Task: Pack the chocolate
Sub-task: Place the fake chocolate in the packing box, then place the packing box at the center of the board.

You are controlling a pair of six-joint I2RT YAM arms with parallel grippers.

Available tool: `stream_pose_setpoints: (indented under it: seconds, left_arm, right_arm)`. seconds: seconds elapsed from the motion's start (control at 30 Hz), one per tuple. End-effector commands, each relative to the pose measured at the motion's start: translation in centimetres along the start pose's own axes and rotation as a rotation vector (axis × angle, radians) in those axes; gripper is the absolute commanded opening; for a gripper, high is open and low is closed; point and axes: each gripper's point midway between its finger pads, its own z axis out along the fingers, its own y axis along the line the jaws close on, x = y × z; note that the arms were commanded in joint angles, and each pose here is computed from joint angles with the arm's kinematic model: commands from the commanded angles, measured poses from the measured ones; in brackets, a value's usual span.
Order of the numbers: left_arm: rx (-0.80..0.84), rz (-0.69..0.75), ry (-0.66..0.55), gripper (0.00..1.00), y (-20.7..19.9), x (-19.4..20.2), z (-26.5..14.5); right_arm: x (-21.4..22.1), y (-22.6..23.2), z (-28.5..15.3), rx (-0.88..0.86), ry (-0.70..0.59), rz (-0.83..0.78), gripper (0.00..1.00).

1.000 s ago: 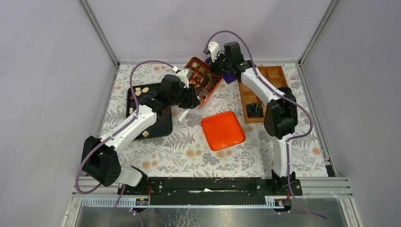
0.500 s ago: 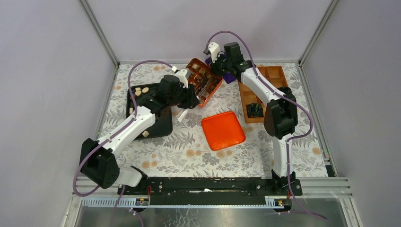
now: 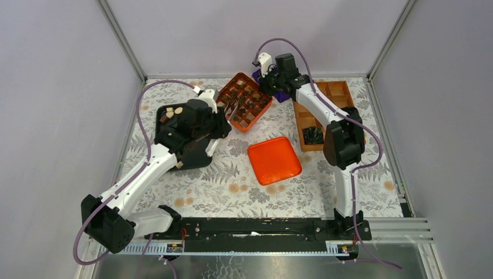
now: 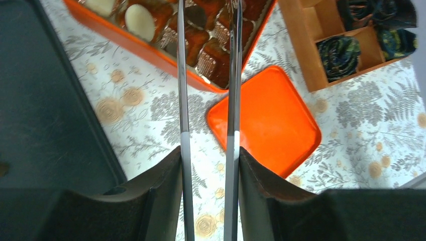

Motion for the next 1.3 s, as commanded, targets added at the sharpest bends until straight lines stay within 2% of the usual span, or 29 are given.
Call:
stream_pose_setpoints:
  seconds: [0.0,0.23,0.53,0.77,1.0,1.13,1.27]
  left_arm:
    - [-0.132,-0.007,-0.013,0.46,2.5,-0.3,-1.7]
    - [-0.274,-0.049,0.011,0.46,6.7,-0.5,-3.8]
    - [-0.396,-0.147,0.046,0.46,11.1,0.5,-5.4]
    - [-0.475,-0.267,0.105,0.46,14.9,1.5,-6.1]
    - [-0.476,-0.359,0.157,0.46,18.4,1.3,-6.3]
    - [-0.458,-0.38,0.204,0.46,19.9,1.0,-6.0]
    - [-0.469,-0.411,0.266,0.45,20.6,1.7,-6.1]
  right_arm:
    - [-1.0,-0.8,1.3,-0.017,-0.079,0.109,0.0]
    - [2.8,-2.5,3.9,0.026,-0.027,0.236,0.0]
    - [7.3,-3.4,5.9,0.046,0.05,0.321,0.02]
    - [7.5,-2.4,4.8,-0.001,0.06,0.342,0.31]
    - [5.7,-2.5,1.4,-0.05,0.023,0.351,0.59]
    - [4.8,-2.1,-0.9,-0.114,0.011,0.352,0.67]
    - [4.7,0.0,-3.1,-0.222,0.016,0.336,0.7]
